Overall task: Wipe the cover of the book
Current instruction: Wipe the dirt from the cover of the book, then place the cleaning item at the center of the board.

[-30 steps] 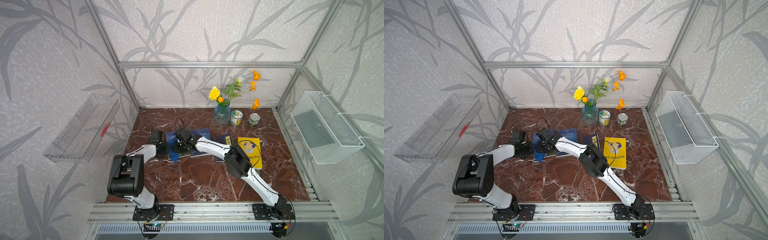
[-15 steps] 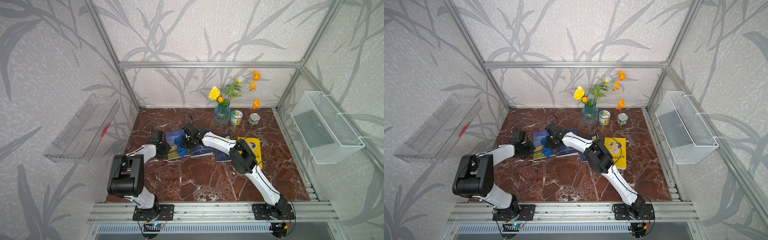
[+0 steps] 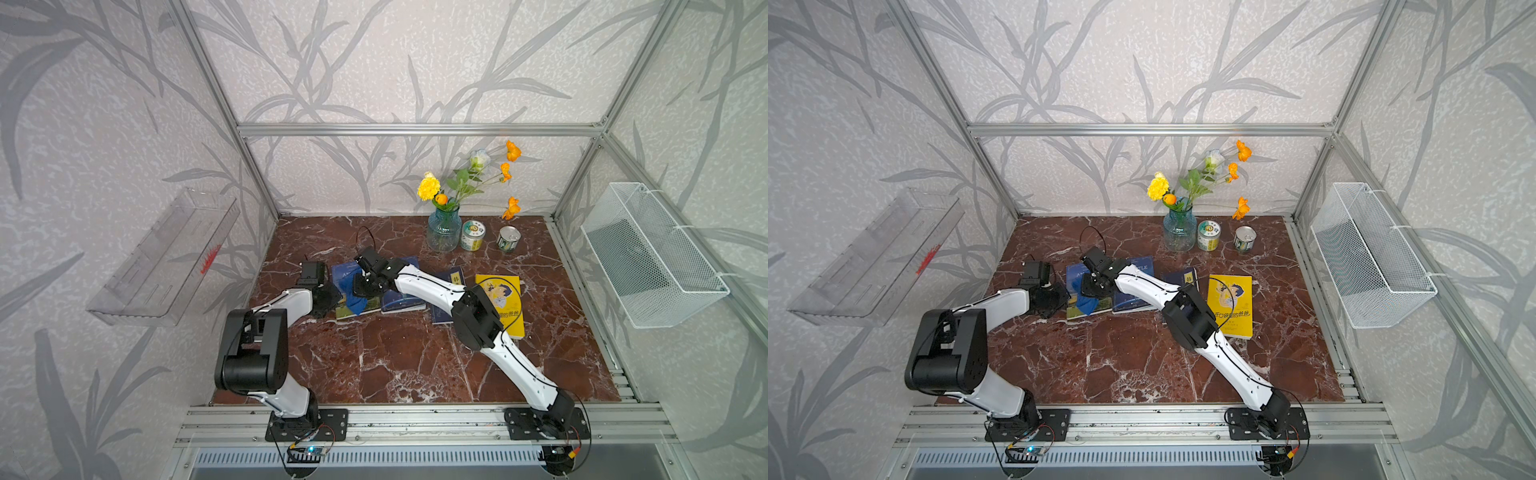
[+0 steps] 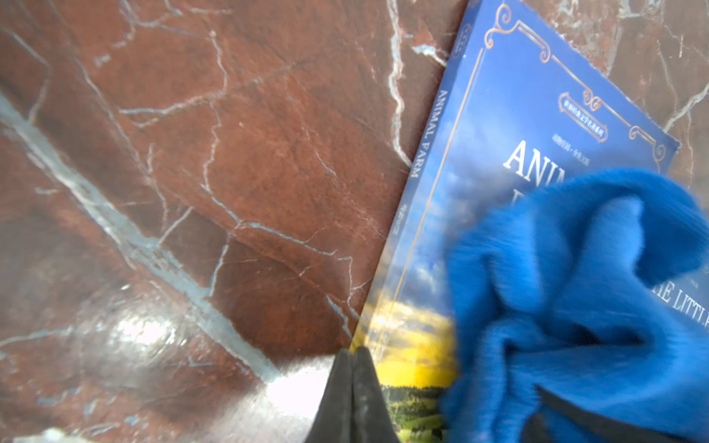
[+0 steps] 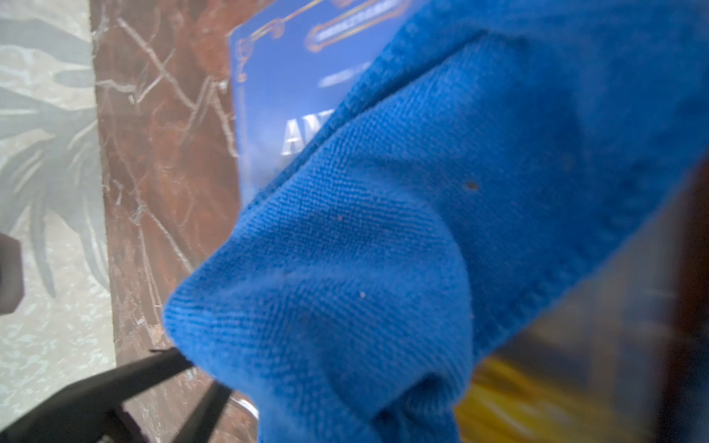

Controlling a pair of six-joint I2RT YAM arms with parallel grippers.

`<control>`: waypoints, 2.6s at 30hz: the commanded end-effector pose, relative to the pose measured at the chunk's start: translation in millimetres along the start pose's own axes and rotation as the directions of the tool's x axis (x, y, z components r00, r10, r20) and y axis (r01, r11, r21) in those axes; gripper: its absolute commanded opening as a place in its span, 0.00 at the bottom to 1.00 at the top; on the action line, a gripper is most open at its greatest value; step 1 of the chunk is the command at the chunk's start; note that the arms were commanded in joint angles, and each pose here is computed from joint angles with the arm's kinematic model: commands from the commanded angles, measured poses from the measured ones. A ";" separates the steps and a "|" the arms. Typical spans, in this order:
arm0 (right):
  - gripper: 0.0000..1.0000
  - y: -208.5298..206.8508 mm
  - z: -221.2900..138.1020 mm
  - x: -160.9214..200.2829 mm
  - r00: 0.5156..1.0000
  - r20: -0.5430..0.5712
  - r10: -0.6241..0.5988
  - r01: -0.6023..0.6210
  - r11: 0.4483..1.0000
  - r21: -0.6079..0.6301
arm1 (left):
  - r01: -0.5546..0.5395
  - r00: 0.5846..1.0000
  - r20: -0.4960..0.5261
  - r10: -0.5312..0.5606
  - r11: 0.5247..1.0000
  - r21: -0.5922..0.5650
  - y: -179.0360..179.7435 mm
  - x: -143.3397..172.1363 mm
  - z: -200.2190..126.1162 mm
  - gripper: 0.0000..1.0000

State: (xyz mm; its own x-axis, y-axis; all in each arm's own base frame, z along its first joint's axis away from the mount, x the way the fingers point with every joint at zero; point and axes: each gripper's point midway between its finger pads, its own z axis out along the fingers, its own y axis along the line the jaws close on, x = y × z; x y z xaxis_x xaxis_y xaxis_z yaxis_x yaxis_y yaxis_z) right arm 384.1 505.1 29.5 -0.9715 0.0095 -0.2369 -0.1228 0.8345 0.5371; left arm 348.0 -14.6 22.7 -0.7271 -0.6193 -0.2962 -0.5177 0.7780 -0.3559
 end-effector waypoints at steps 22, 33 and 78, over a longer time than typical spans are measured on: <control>0.00 -111.5 26.1 33.3 0.988 -0.150 0.041 0.012 0.942 0.335 | -0.015 0.987 -0.160 -0.004 0.993 -0.119 34.9 47.5 8.7 0.04; 0.00 -68.0 55.8 62.0 0.974 -0.226 -0.025 0.085 0.962 0.260 | -0.015 0.987 -0.162 -0.004 0.993 -0.117 34.6 47.9 8.6 0.04; 0.05 -365.9 -410.4 49.4 0.816 0.560 0.143 -0.477 0.713 0.514 | -0.443 0.876 0.207 0.435 0.896 -0.006 -120.5 75.3 -64.7 0.26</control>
State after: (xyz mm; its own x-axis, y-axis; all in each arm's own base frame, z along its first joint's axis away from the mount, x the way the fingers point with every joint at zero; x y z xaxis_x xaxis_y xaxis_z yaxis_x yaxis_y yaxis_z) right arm 314.5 10.0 163.6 -0.7239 0.4043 -0.5591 0.3835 0.9094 0.1611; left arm 316.0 -157.4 98.4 -0.7959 -0.3019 -0.5248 -0.1597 0.9408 -0.2989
